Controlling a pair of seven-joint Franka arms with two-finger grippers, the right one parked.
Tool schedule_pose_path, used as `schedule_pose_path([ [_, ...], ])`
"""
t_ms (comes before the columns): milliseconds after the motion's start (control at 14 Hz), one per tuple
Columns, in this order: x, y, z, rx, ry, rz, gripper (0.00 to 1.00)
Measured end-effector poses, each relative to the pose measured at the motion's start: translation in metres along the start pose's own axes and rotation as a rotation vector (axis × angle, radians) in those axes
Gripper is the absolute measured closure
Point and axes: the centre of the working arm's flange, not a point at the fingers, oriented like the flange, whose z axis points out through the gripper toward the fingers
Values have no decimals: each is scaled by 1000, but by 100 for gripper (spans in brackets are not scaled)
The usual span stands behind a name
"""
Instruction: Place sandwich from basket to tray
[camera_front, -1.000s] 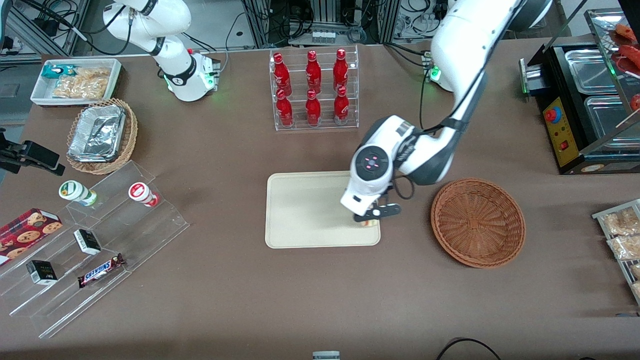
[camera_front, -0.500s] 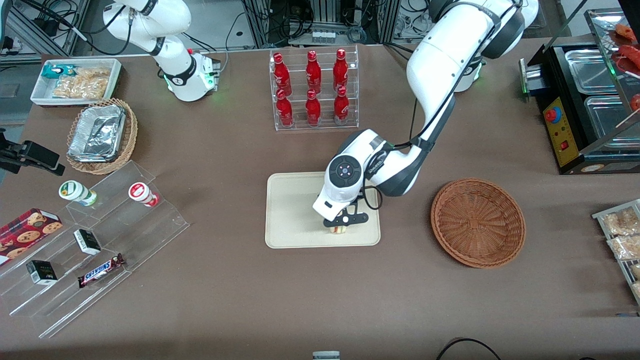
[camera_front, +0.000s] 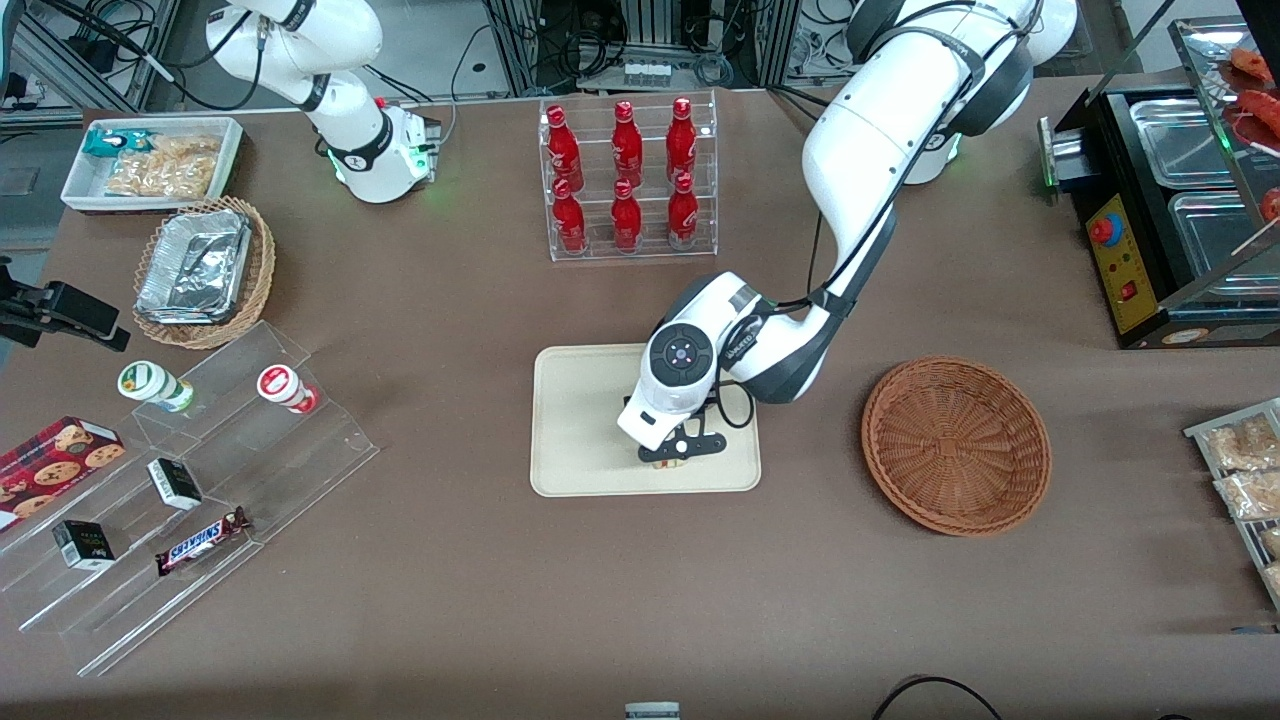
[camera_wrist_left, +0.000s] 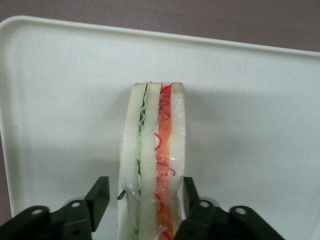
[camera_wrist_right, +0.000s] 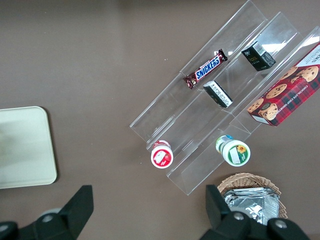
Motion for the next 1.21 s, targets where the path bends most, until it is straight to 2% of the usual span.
schedule_pose_path([
  [143, 5, 1, -10, -16, 17, -27, 7],
  [214, 10, 1, -20, -27, 33, -48, 0],
  [357, 22, -6, -47, -38, 71, -78, 0],
  [571, 41, -45, -103, 29, 87, -138, 0],
  [786, 64, -113, -172, 48, 100, -173, 0],
  [857, 70, -144, -192, 63, 89, -145, 0],
  [1000, 77, -211, -229, 106, 33, -79, 0],
  [1071, 78, -242, -247, 118, 8, -46, 0],
  [1214, 76, -291, -281, 125, -18, -3, 0],
])
